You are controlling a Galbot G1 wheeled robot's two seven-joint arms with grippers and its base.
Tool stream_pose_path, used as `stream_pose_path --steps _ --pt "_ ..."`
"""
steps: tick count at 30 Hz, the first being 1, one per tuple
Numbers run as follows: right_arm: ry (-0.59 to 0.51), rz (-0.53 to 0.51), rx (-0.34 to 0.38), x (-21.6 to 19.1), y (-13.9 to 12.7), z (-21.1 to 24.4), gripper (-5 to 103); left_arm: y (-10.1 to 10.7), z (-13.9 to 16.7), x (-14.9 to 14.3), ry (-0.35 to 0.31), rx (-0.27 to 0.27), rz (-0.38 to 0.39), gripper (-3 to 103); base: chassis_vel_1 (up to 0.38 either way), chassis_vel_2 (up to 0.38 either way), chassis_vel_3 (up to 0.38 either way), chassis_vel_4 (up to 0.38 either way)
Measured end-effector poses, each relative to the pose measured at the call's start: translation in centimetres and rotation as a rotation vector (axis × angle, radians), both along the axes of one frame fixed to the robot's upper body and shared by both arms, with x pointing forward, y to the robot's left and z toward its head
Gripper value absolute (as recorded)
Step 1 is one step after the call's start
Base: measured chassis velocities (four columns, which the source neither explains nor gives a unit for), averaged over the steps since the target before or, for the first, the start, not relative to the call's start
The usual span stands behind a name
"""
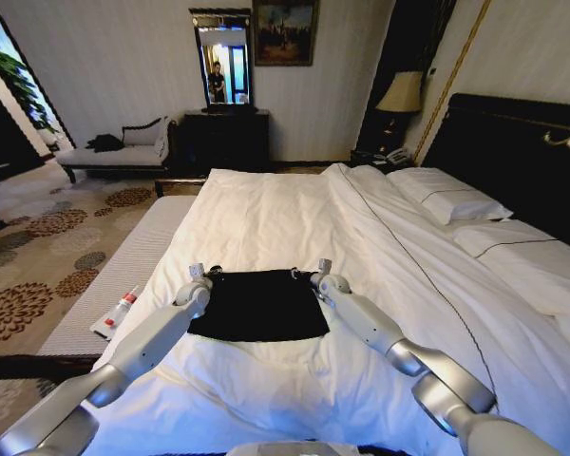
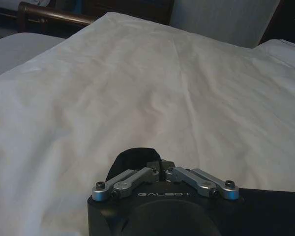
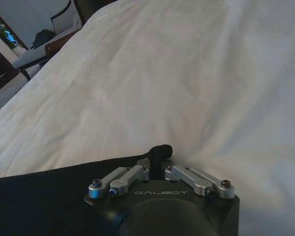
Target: Fold the clothes on the bed.
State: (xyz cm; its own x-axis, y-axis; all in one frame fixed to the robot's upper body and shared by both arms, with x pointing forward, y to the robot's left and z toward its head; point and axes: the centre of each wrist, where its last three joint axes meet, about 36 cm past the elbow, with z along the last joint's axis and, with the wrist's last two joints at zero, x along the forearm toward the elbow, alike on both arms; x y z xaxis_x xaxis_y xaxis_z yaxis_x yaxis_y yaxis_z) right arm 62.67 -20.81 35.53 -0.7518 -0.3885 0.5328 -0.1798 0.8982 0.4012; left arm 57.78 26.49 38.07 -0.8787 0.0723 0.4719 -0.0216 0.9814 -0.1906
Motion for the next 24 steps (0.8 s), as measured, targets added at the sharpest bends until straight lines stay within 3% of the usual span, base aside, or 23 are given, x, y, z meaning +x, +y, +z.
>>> stream_pose_path --steps 8,13,16,18,19,24 --pt "-0.019 -0.004 -0.009 -0.6 -0.6 0.7 3 0.2 0.4 -0.1 -0.016 -0.006 0.007 0 0.000 0.000 0.000 0.000" --pt "-0.125 0.016 -0.100 -2.4 -3.3 2.2 3 1.3 1.4 -0.7 -0.060 -0.021 0.011 0 0.000 0.000 0.000 0.000" --pt "-0.182 0.001 -0.108 -3.1 -4.1 4.5 3 1.6 2.0 -1.3 -0.090 -0.017 0.004 0 0.000 0.000 0.000 0.000" --pt "-0.217 -0.059 -0.038 -3.7 -4.2 8.5 3 1.0 3.9 -2.0 -0.148 -0.014 -0.034 0 0.000 0.000 0.000 0.000" --pt "-0.217 -0.059 -0.038 -3.7 -4.2 8.5 3 1.0 3.9 -2.0 -0.148 -0.014 -0.034 0 0.000 0.000 0.000 0.000" --pt "-0.323 -0.134 0.037 -5.0 -4.3 16.5 3 -0.2 10.2 -1.5 -0.275 -0.080 -0.048 0 0.000 0.000 0.000 0.000"
